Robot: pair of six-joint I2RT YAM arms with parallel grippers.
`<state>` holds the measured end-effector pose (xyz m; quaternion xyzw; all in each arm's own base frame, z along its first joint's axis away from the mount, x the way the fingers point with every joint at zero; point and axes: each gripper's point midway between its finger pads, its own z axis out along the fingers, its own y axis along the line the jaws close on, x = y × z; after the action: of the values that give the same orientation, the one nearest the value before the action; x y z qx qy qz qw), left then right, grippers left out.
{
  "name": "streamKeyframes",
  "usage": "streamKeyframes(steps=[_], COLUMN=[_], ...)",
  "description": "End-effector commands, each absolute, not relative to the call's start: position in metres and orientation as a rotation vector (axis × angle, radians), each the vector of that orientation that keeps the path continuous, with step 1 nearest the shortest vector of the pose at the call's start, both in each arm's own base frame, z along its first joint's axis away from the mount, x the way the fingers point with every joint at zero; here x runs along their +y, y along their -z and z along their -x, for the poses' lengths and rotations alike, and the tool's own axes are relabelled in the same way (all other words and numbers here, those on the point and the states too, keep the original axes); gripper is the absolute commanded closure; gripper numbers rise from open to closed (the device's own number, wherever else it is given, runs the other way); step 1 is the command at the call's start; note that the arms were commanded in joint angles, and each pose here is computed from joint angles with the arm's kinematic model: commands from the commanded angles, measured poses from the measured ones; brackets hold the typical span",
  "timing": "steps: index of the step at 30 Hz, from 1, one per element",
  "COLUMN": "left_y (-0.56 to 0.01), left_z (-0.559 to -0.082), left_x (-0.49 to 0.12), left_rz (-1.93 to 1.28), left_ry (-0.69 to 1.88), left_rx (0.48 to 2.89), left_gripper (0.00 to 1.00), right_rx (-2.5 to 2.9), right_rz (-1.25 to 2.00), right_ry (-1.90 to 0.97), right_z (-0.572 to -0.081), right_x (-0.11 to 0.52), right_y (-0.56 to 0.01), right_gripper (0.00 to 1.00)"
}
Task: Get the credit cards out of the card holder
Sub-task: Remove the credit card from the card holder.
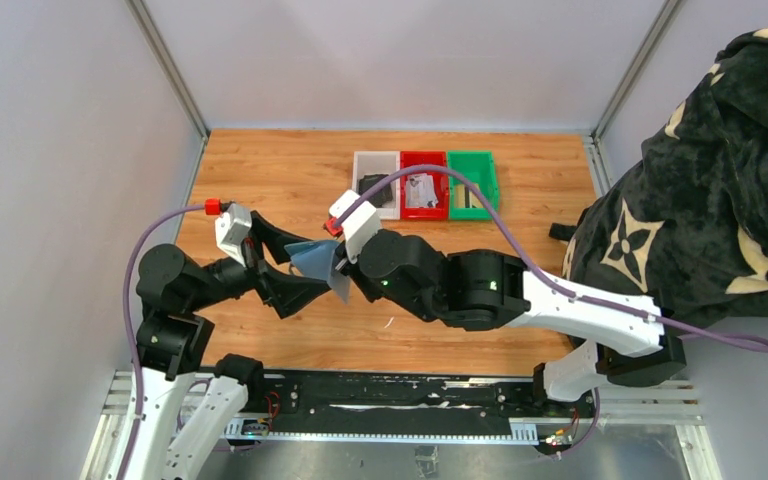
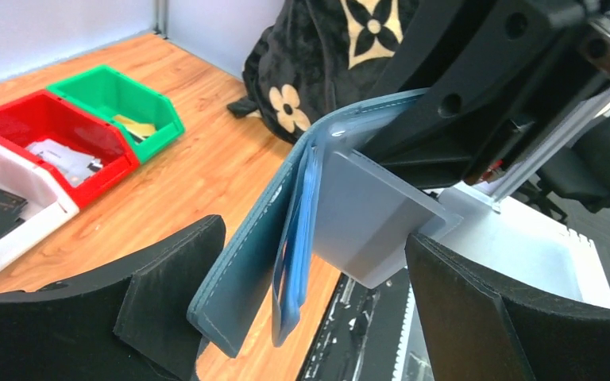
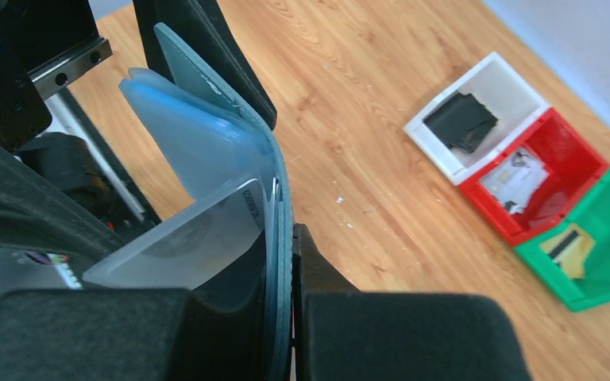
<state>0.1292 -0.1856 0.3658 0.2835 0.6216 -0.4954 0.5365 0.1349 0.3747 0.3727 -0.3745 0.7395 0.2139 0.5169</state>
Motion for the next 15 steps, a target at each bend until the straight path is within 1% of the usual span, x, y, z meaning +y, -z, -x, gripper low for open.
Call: streamKeyframes(steps=[1,5,11,15], left_y=[-0.352,-0.351,-0.338,-0.341], left_z=[-0.131,-0.120,-0.100,-0.106], left_x=[-0.184,-0.187,-0.189,-0.189], left_rz=[-0.678,-0.741,-0.870,-0.840], left_ry=[1.152,1.191,1.226,1.224], left_rx=[1.501,1.493,1.488,1.486], left_gripper=[0.05,0.09,0.09,0.10], right_rx=[1.717,1.703,1.688,1.681], right_rz=[0.844,0.839,0.813,0.845], right_ry=[-0.327,-0.326,-0.314,-0.378], right_z=[-0.147,-0.146,-0.149,-0.142], right_x=[0.359,0.357,0.346,0.350], right_y=[-0.394,-0.398,-0.407,-0.410], right_gripper=[1.00,1.00,1.00,1.00])
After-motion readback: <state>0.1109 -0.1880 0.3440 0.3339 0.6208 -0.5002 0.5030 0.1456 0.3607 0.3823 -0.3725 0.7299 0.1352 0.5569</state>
